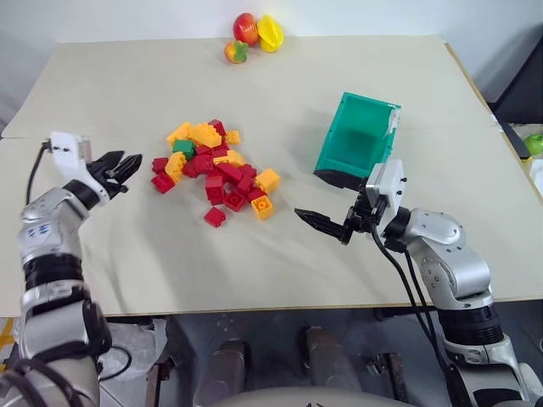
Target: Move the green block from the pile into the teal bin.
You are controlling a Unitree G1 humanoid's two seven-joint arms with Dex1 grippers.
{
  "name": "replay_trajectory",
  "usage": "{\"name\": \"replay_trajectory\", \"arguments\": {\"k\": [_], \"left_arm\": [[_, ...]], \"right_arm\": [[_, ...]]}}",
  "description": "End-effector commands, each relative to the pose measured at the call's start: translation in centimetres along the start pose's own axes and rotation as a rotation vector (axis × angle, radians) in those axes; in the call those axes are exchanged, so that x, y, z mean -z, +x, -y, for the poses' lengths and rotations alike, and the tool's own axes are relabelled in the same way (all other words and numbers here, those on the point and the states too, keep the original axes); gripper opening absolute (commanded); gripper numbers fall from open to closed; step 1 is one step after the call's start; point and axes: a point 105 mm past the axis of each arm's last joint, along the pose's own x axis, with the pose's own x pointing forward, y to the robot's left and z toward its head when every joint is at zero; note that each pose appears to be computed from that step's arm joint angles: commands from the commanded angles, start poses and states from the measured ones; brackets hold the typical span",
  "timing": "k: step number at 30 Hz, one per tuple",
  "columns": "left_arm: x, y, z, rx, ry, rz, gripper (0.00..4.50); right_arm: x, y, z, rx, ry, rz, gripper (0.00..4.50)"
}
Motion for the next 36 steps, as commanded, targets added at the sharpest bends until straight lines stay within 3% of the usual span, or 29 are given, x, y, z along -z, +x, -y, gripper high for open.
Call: {"name": "replay_trajectory", "arguments": {"k": [1, 3, 8, 14, 23, 29, 36], "left_arm": [[-3.4, -2.2, 0.3, -0.113, 0.063, 0.074, 3.85], [-3.6, -2.5, 1.6, -0.141, 0.072, 0.074, 4.47], [-4.1, -0.3, 3.5, -0.182, 0.107, 0.063, 4.47], [-3.7, 3.5, 3.0, -0.351, 0.081, -0.053, 4.47], [-4.3, 10.2, 6.6, -0.271, 0.012, -0.254, 4.47], [-4.5, 11.3, 8.7, -0.211, -0.092, -0.357, 4.47], [-3.5, 10.4, 9.3, -0.226, -0.158, -0.528, 4.47]], "right_arm": [[-1.1, -0.1, 0.2, -0.019, -0.033, 0.029, 4.50], [-1.2, 0.1, 0.4, -0.031, -0.033, 0.028, 4.50], [-1.3, 0.5, 0.6, -0.048, -0.038, 0.027, 4.50], [-1.5, 0.7, 0.6, -0.058, -0.038, 0.025, 4.50], [-1.6, 0.8, 0.5, -0.064, -0.037, 0.023, 4.50], [-1.6, 0.6, 0.7, -0.052, -0.039, 0.019, 4.50], [-1.5, 0.3, 0.8, -0.029, -0.037, 0.013, 4.50]]}}
